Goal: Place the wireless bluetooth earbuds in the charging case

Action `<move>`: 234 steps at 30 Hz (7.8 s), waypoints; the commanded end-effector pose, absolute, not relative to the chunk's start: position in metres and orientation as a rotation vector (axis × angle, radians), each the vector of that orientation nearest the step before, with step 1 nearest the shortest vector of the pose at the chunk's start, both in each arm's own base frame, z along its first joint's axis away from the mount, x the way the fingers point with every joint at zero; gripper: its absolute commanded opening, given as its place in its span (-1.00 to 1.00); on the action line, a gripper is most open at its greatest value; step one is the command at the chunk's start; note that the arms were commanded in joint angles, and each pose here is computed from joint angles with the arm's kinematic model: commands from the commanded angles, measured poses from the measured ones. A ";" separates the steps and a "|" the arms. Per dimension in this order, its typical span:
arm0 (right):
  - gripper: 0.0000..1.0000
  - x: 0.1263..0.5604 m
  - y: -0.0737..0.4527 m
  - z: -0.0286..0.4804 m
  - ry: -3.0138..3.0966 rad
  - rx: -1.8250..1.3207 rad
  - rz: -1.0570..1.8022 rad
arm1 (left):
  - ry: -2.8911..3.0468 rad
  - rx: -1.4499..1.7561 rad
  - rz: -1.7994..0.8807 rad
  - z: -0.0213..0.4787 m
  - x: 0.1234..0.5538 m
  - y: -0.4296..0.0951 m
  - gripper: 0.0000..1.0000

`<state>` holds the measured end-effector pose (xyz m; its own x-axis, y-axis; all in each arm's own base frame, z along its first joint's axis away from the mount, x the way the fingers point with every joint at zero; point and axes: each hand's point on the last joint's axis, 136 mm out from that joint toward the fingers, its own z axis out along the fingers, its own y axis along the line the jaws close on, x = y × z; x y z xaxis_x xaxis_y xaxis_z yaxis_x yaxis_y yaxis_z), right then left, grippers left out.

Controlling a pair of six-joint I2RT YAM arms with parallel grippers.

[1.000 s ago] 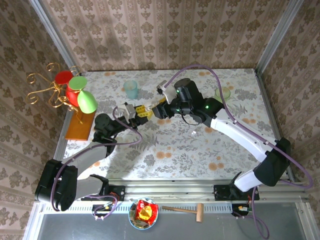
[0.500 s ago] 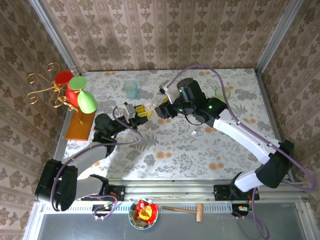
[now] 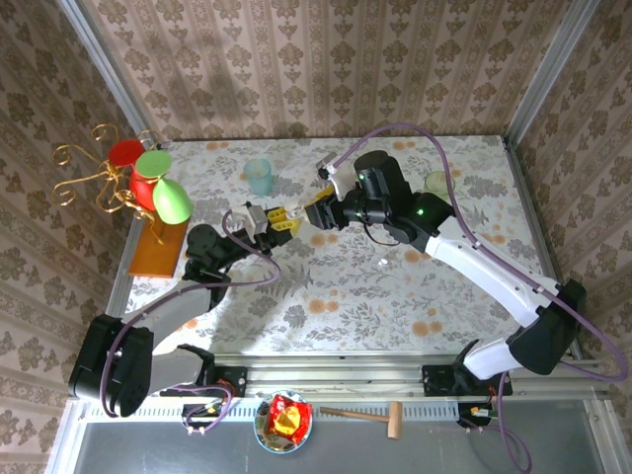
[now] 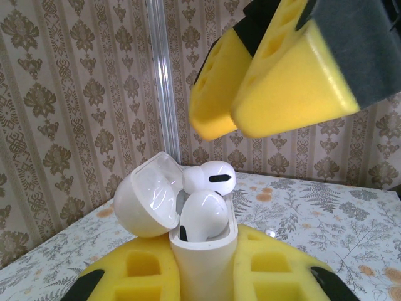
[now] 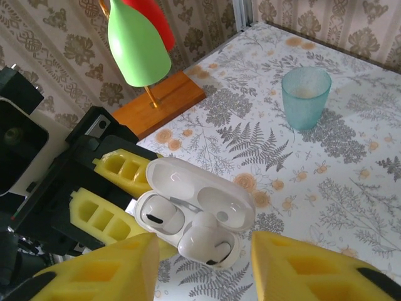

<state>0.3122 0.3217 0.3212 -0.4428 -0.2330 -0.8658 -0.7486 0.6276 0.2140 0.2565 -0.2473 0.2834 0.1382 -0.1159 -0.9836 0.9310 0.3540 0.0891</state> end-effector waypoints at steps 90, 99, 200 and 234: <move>0.31 0.322 0.307 0.308 1.980 -0.923 0.785 | 1.070 0.931 -1.073 0.315 0.244 -0.248 -0.99; 0.40 0.315 0.301 0.328 1.913 -0.898 0.824 | 1.066 0.935 -1.072 0.315 0.246 -0.248 -0.99; -0.64 0.386 0.249 0.256 2.067 -0.571 0.773 | 1.241 0.880 -0.681 0.266 0.284 -0.234 0.96; 0.60 0.458 0.232 0.107 2.429 -0.155 0.685 | 1.944 0.626 -0.270 0.177 0.297 -0.173 1.00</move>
